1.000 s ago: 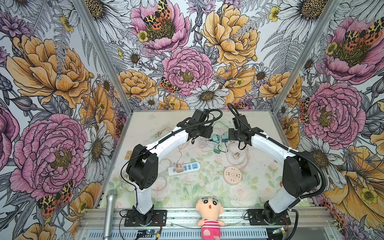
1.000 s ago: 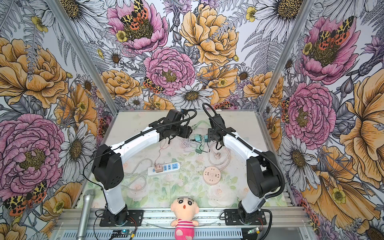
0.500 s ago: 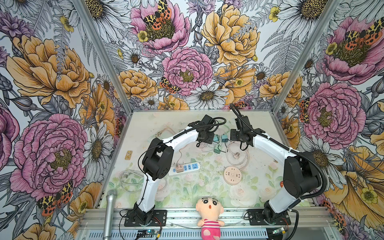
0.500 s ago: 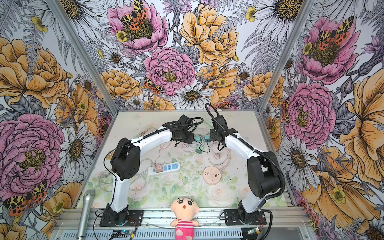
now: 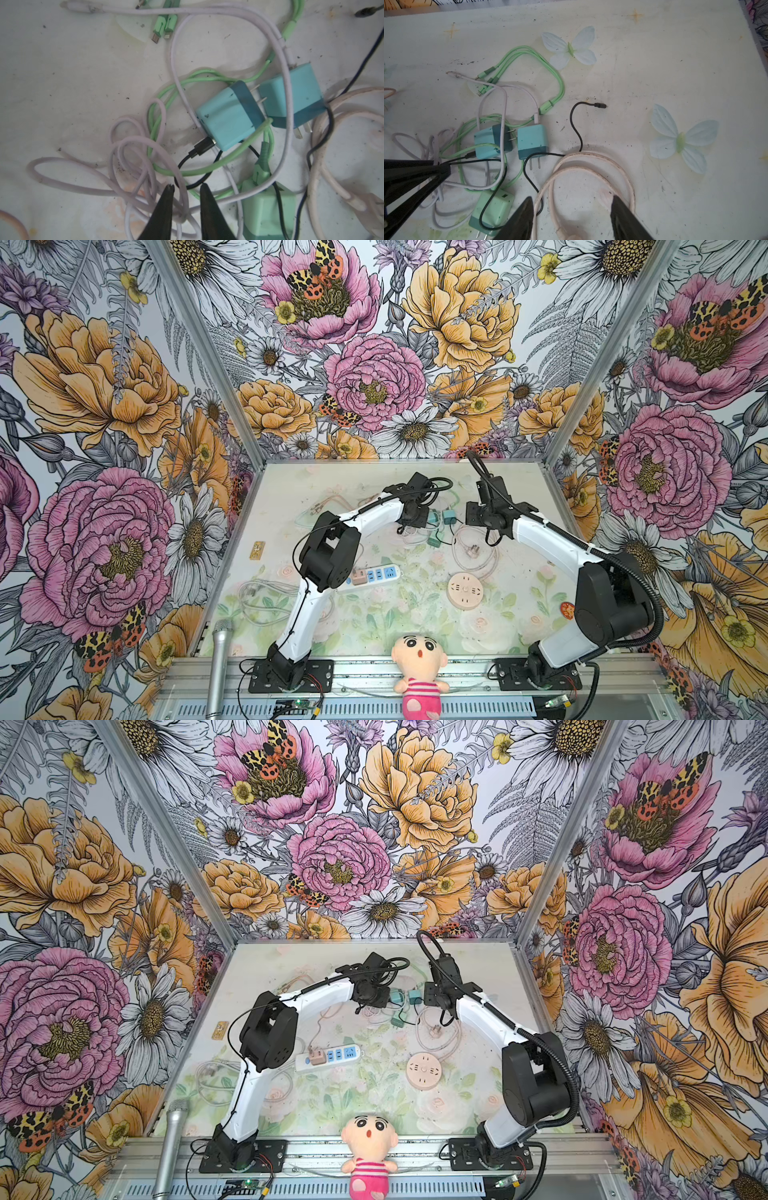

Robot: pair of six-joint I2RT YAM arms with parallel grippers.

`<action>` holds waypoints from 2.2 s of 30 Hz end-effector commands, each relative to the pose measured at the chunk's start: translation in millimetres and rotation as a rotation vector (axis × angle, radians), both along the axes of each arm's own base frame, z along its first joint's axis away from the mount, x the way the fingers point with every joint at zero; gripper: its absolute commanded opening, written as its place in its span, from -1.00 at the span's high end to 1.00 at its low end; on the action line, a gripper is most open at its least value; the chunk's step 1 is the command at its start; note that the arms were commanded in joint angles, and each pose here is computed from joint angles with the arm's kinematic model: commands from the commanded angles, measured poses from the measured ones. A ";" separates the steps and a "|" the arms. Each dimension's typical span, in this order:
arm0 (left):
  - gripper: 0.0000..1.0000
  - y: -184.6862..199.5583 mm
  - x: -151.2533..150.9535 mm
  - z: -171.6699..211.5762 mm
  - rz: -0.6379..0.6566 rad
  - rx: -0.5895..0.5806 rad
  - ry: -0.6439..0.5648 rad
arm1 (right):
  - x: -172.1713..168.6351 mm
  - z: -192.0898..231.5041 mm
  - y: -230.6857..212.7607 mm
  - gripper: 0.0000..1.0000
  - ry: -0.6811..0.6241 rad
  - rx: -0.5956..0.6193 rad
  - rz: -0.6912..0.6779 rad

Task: Insert the plug
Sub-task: 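Lower the left gripper and close it on the lavender cable coil, then lift the lavender cable with the left gripper while the right gripper descends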

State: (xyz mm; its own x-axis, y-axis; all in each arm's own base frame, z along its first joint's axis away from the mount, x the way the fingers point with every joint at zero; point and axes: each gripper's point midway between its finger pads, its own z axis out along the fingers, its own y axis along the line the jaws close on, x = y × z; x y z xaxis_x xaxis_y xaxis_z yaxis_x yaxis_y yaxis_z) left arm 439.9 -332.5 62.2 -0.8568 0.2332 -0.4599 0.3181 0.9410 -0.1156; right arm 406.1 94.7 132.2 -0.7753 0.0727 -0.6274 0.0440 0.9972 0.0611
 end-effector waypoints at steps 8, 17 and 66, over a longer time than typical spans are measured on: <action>0.99 7.2 12.5 36.1 0.013 -0.007 -0.074 | -1.2 10.3 -5.8 -0.21 -0.042 0.012 -0.011; 1.00 -0.1 11.4 86.2 -0.024 -0.074 -0.130 | -3.7 8.5 -6.0 -0.20 -0.039 0.019 -0.012; 1.00 36.8 2.9 335.3 -0.021 -0.217 -0.601 | -25.2 13.8 -10.2 -0.11 -0.065 0.077 -0.028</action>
